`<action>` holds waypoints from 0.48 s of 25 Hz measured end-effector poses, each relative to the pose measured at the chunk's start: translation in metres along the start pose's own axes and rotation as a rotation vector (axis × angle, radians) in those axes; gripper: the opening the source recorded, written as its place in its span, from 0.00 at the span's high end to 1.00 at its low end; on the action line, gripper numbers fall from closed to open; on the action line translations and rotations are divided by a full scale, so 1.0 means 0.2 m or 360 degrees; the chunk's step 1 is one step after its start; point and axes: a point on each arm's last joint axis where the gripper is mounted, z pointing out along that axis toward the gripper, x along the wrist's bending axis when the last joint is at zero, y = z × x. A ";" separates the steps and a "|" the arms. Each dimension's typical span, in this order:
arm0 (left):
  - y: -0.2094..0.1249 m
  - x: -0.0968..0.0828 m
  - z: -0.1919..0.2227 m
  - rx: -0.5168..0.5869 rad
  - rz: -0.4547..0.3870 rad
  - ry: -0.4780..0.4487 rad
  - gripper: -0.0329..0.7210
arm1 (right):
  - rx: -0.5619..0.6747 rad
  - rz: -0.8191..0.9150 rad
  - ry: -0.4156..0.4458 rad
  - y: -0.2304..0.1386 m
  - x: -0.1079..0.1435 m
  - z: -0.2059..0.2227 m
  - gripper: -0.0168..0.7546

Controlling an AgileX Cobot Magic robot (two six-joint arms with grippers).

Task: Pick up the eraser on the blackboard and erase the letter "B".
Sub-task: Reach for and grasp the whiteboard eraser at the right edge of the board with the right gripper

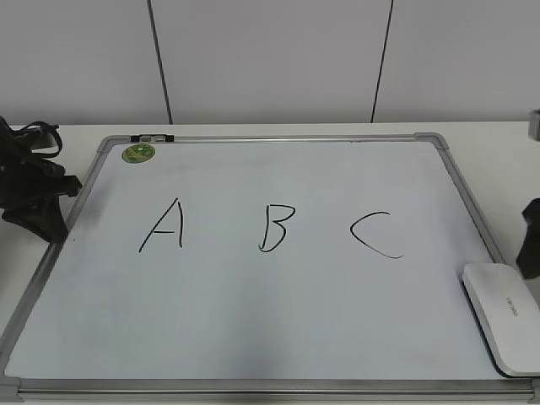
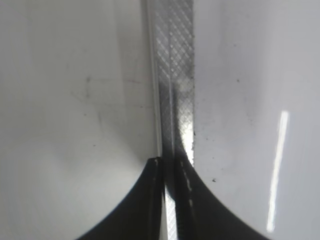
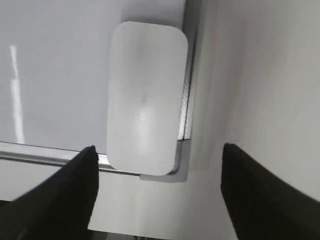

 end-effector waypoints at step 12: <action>0.00 0.00 0.00 -0.0001 -0.0002 -0.0003 0.94 | 0.0049 0.0044 0.0071 0.08 0.00 0.15 0.20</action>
